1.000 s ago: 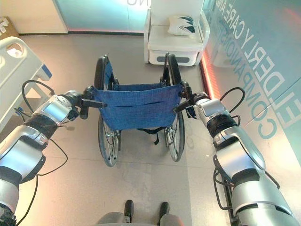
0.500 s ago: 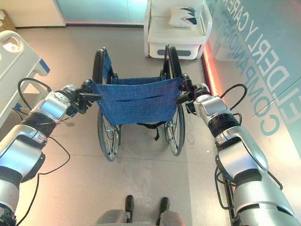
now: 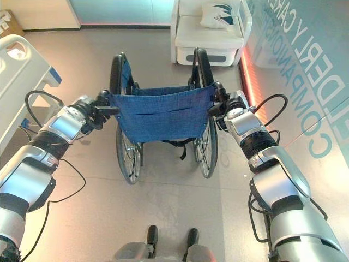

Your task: Push the wheelchair next to the bed

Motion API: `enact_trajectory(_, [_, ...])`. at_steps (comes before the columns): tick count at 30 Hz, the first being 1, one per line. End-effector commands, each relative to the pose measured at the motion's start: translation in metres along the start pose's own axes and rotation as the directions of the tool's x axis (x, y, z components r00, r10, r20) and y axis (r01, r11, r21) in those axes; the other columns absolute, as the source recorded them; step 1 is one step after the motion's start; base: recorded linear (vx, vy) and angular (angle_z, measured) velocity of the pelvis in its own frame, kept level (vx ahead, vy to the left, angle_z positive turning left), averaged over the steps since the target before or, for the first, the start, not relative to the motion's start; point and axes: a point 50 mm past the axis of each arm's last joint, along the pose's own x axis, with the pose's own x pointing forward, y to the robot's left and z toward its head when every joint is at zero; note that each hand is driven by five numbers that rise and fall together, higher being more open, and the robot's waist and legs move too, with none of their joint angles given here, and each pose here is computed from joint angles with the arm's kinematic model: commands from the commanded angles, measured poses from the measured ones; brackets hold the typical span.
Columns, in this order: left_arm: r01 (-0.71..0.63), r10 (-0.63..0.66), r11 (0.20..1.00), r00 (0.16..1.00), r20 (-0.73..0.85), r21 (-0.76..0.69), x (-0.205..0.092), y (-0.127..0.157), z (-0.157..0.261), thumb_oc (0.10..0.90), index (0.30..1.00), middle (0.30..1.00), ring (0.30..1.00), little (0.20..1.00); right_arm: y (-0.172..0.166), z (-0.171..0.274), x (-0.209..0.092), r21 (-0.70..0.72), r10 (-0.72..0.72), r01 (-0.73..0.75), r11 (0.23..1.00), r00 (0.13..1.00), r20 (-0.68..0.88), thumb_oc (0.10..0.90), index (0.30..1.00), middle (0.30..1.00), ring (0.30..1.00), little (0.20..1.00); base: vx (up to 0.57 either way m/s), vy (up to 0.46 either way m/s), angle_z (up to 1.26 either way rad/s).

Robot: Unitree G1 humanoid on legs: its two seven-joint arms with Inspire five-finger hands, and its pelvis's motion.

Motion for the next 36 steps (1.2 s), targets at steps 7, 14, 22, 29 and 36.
enact_trajectory(7, [0.164,-0.177,0.984,0.93,0.323,0.066,-0.011,-0.086,0.018,0.4,0.3,0.3,0.3,0.3,-0.02,0.068,-0.02,-0.087,-0.033,0.069,0.994,0.932,0.361,0.4,0.3,0.3,0.3,0.3,0.01,0.0,0.03])
enact_trajectory(14, [0.165,-0.134,0.985,0.917,0.375,-0.052,-0.015,-0.088,0.013,0.4,0.3,0.3,0.3,0.3,-0.02,0.049,-0.013,-0.052,-0.022,0.039,0.998,0.954,0.298,0.4,0.3,0.3,0.3,0.3,0.02,0.07,0.0])
enact_trajectory(22, [0.139,-0.039,0.961,0.924,0.38,-0.24,-0.019,-0.083,-0.001,0.4,0.3,0.3,0.3,0.3,-0.004,0.014,-0.008,0.034,0.03,-0.04,0.999,0.966,0.255,0.4,0.3,0.3,0.3,0.3,0.07,0.163,-0.05])
enact_trajectory(29, [0.129,0.028,0.936,0.9,0.435,-0.327,-0.032,-0.091,-0.002,0.4,0.3,0.3,0.3,0.3,0.003,-0.008,-0.017,0.06,-0.013,-0.007,0.998,0.949,0.315,0.4,0.3,0.3,0.3,0.3,0.28,-0.092,0.15])
enact_trajectory(36, [0.14,-0.008,0.955,0.892,0.452,-0.26,-0.029,-0.084,0.006,0.4,0.3,0.3,0.3,0.3,-0.02,0.002,-0.014,-0.014,-0.006,0.011,1.0,0.96,0.281,0.4,0.3,0.3,0.3,0.3,0.23,-0.299,0.61])
